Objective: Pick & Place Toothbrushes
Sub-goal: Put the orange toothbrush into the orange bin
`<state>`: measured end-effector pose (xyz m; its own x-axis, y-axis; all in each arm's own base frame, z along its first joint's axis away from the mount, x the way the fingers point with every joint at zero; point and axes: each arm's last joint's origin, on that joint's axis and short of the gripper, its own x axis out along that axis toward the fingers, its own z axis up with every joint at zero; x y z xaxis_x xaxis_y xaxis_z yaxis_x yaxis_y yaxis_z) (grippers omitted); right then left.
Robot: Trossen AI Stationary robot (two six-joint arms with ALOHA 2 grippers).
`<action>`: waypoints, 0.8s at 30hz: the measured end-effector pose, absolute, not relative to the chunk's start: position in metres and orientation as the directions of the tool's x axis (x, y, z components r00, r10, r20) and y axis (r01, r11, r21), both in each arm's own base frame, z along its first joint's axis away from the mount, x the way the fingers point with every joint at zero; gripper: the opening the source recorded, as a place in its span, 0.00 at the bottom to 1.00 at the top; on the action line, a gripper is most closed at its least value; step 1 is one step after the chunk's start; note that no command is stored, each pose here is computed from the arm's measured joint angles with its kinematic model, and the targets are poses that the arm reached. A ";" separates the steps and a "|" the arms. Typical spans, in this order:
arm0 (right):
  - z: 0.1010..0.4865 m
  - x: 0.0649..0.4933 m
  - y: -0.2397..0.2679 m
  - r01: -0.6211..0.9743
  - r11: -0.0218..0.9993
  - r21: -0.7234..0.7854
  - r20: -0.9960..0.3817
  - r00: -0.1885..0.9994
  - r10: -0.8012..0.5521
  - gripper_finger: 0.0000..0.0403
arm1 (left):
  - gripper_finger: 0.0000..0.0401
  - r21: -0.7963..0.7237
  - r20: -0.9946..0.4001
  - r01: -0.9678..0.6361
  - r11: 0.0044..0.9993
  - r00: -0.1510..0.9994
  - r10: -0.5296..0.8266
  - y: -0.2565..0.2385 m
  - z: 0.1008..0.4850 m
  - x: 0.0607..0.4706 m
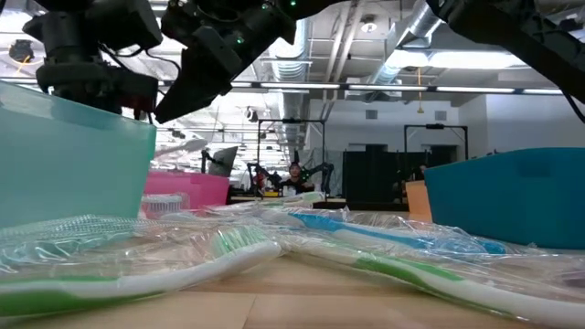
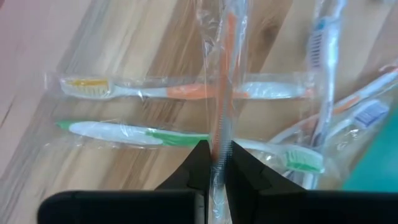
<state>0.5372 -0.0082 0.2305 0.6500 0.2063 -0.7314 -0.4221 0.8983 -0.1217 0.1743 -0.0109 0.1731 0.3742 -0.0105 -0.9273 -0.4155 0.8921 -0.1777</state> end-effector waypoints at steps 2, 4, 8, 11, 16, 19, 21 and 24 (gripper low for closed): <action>0.231 0.538 -0.008 -0.421 0.898 -0.126 -0.728 0.655 0.205 0.61 | 0.04 -0.187 -0.923 -0.411 0.892 0.385 -0.016 -0.011 0.175 0.174; 0.231 0.537 -0.008 -0.422 0.898 -0.123 -0.731 0.650 0.205 0.61 | 0.04 -0.199 -0.919 -0.404 0.893 0.392 -0.028 -0.012 0.176 0.173; 0.229 0.536 -0.008 -0.421 0.900 -0.118 -0.746 0.635 0.200 0.61 | 0.04 -0.204 -0.920 -0.401 0.893 0.389 -0.035 -0.012 0.175 0.173; 0.229 0.535 -0.008 -0.414 0.902 -0.122 -0.750 0.633 0.189 0.61 | 0.04 -0.206 -0.920 -0.400 0.893 0.390 -0.038 -0.012 0.175 0.174; 0.230 0.537 -0.009 -0.406 0.905 -0.127 -0.741 0.645 0.185 0.61 | 0.04 -0.218 -0.916 -0.395 0.892 0.397 -0.047 -0.012 0.176 0.174; 0.231 0.538 -0.008 -0.402 0.906 -0.133 -0.730 0.658 0.185 0.61 | 0.04 -0.247 -0.908 -0.376 0.893 0.412 -0.078 -0.013 0.178 0.174; 0.231 0.538 -0.008 -0.403 0.905 -0.133 -0.729 0.658 0.186 0.61 | 0.04 -0.252 -0.904 -0.373 0.893 0.420 -0.080 -0.013 0.179 0.173; 0.230 0.537 -0.008 -0.407 0.905 -0.123 -0.739 0.646 0.190 0.61 | 0.04 -0.273 -0.889 -0.355 0.894 0.449 -0.093 -0.015 0.183 0.172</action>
<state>0.5368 -0.0082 0.2298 0.6463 0.1900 -0.7391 -0.4071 0.9050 -0.1233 0.1725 -0.0145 0.1826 0.4490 -0.0931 -0.8887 -0.3548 0.8942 -0.2730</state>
